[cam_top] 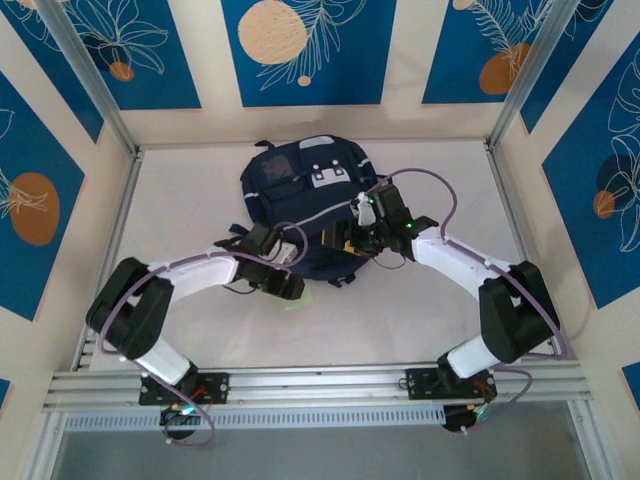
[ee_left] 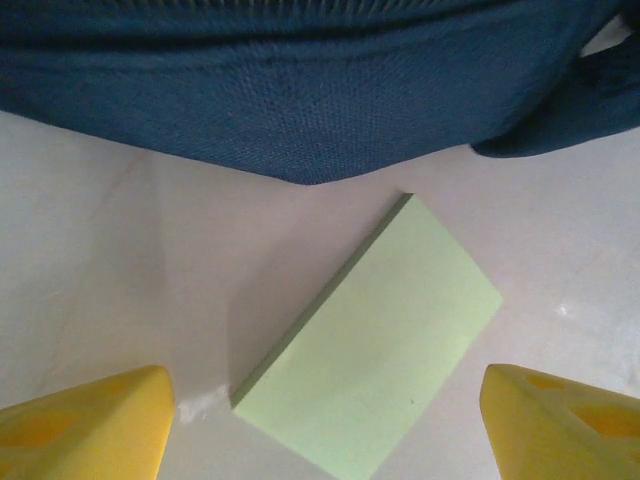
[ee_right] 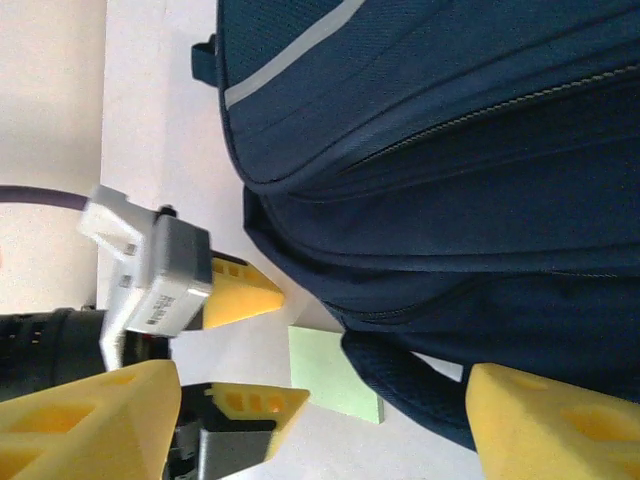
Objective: Pack the student bag
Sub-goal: Pick up the loose stationery from the center of the table.
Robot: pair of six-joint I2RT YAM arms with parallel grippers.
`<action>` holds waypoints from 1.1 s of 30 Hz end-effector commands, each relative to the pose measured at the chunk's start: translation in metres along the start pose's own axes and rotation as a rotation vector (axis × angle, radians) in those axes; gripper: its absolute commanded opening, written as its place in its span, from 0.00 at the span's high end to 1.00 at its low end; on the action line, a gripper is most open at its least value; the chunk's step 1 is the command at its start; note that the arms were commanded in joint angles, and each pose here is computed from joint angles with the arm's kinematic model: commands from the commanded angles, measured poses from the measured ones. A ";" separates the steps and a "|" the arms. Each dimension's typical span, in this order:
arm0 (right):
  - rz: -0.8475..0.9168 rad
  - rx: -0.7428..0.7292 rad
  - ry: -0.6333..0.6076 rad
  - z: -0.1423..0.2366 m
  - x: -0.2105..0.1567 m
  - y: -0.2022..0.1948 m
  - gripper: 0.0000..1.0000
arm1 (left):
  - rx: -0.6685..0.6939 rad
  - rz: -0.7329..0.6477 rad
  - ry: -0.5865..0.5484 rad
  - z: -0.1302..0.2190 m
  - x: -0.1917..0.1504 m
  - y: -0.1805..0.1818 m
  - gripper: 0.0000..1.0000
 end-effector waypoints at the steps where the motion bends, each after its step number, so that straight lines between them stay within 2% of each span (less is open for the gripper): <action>1: -0.009 0.002 -0.036 0.011 0.000 -0.003 0.24 | -0.041 -0.067 -0.017 -0.009 0.014 -0.012 0.21; 7: -0.028 0.003 -0.088 0.023 0.001 -0.010 0.24 | 0.012 -0.139 0.096 -0.019 -0.004 -0.020 0.21; 16: -0.048 0.027 -0.106 0.028 0.006 -0.014 0.23 | 0.024 -0.202 0.229 -0.011 -0.044 -0.049 0.22; 20: -0.049 0.038 -0.103 0.027 0.008 -0.014 0.23 | 0.083 -0.242 0.269 -0.014 -0.048 -0.049 0.23; 24: -0.050 0.040 -0.106 0.028 0.008 -0.014 0.23 | 0.228 -0.288 0.320 -0.020 -0.044 -0.042 0.25; 26: -0.054 0.036 -0.110 0.030 0.008 -0.015 0.23 | 0.282 -0.308 0.333 -0.023 -0.040 -0.043 0.23; 33: -0.079 0.025 -0.130 0.036 0.007 -0.024 0.23 | 0.326 -0.375 0.353 -0.039 -0.039 -0.058 0.20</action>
Point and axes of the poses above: each hand's point on the last joint's axis, 136 mm out from that joint toward the fingers, its own z axis back along the fingers, its own y axis along the line the jaws close on, x = y × z, the point moved 6 cm from there along z, back along the fingers, and after that the axes turned 7 degrees about -z, right-handed, at the moved point
